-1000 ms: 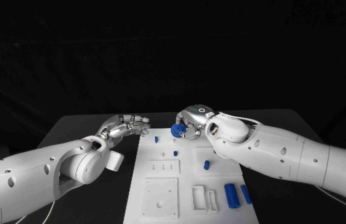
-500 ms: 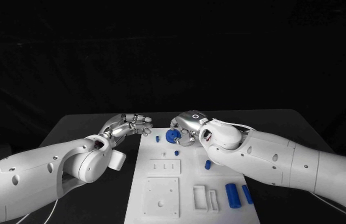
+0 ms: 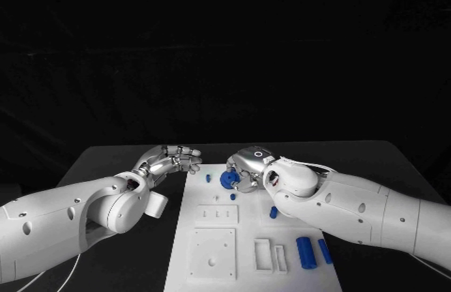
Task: Assemble the parts on the task board
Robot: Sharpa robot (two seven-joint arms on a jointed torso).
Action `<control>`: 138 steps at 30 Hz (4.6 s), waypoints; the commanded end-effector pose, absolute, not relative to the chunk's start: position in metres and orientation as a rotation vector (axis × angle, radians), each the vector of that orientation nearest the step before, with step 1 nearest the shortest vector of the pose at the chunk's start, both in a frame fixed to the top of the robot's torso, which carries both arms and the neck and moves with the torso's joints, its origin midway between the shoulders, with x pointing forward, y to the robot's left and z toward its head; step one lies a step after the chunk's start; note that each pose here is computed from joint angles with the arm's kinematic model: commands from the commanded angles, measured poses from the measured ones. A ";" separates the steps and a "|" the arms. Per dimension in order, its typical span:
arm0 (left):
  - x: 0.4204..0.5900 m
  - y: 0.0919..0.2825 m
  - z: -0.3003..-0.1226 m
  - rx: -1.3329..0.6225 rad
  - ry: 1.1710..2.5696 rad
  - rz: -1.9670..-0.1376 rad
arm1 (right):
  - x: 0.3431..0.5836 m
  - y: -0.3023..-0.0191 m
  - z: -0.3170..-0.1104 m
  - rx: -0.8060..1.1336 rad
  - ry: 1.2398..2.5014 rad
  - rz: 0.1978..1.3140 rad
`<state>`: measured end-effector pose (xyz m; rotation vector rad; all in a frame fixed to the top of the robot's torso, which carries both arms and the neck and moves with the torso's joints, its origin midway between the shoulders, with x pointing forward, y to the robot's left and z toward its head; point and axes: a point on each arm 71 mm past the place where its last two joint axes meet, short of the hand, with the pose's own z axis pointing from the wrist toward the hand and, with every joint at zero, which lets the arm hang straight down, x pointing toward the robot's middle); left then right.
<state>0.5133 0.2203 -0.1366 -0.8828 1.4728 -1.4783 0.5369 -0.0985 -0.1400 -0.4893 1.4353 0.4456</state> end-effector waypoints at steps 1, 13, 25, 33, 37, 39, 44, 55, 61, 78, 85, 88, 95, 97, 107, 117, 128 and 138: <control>0.513 0.219 -0.134 -0.875 1.469 -1.494 | 0.538 -0.099 -0.141 -0.504 1.445 0.426; 0.513 0.219 -0.134 -0.875 1.469 -1.494 | 0.542 -0.095 -0.144 -0.500 1.444 0.427; 0.514 0.219 -0.135 -0.876 1.469 -1.493 | 0.543 -0.094 -0.145 -0.495 1.457 0.421; 0.514 0.220 -0.135 -0.877 1.466 -1.491 | 0.544 -0.093 -0.146 -0.492 1.467 0.424; 0.514 0.219 -0.135 -0.877 1.467 -1.492 | 0.544 -0.092 -0.146 -0.490 1.471 0.428; 0.514 0.219 -0.135 -0.876 1.467 -1.493 | 0.544 -0.092 -0.146 -0.486 1.469 0.431; 0.514 0.220 -0.135 -0.877 1.465 -1.490 | 0.544 -0.095 -0.146 -0.466 1.475 0.449; 0.516 0.225 -0.135 -0.882 1.455 -1.479 | 0.549 -0.121 -0.133 -0.228 1.480 0.650; 0.520 0.231 -0.135 -0.891 1.440 -1.458 | 0.561 -0.154 -0.113 0.066 1.518 0.754; 0.533 0.243 -0.137 -0.909 1.417 -1.425 | 0.576 -0.220 -0.101 0.582 1.717 1.122; 0.536 0.247 -0.138 -0.916 1.413 -1.413 | 0.585 -0.249 -0.100 0.622 1.664 1.044; 0.536 0.247 -0.138 -0.916 1.414 -1.414 | 0.586 -0.262 -0.102 0.581 1.683 0.945; 0.536 0.247 -0.139 -0.917 1.416 -1.415 | 0.582 -0.277 -0.101 0.460 1.689 0.836; 0.536 0.247 -0.139 -0.917 1.417 -1.416 | 0.580 -0.280 -0.102 0.460 1.687 0.831; 0.535 0.248 -0.139 -0.918 1.419 -1.417 | 0.568 -0.285 -0.117 0.185 1.707 0.667; 0.535 0.248 -0.139 -0.918 1.422 -1.419 | 0.562 -0.276 -0.133 -0.011 1.727 0.623; 0.535 0.248 -0.139 -0.918 1.425 -1.420 | 0.563 -0.276 -0.147 -0.019 1.744 0.603; 0.535 0.252 -0.139 -0.921 1.422 -1.412 | 0.564 -0.277 -0.153 -0.007 1.725 0.597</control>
